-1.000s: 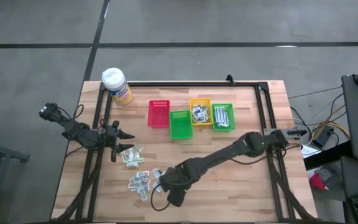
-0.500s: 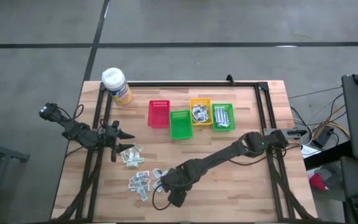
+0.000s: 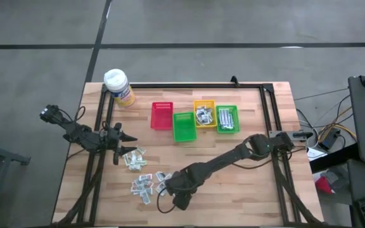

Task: Pick & Place First Aid Supplies
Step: Put the alcohol pad into the yellow basket

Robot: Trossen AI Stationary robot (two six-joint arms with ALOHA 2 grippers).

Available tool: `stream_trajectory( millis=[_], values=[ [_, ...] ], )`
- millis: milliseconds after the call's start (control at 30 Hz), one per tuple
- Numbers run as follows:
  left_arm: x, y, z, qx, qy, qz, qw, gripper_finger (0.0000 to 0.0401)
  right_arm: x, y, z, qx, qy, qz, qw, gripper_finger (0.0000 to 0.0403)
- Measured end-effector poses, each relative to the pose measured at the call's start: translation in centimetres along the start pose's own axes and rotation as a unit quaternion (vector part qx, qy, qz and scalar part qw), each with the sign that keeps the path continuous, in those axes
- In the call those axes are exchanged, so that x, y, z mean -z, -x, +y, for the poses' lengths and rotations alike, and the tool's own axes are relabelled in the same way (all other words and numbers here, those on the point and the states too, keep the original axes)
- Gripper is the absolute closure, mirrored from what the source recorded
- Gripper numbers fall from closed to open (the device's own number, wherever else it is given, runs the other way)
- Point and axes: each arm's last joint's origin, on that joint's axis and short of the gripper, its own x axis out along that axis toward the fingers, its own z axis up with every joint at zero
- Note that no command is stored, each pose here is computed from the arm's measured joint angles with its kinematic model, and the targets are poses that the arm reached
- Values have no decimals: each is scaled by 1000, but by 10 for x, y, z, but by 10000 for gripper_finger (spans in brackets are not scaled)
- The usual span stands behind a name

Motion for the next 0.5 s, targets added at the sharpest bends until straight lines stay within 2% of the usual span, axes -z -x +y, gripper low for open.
stream_trajectory(
  millis=[500],
  values=[
    [0, 0, 0, 0, 0, 0, 1000, 204, 1, -8, -5, -1, -2, 1, 1000, 307]
  ],
)
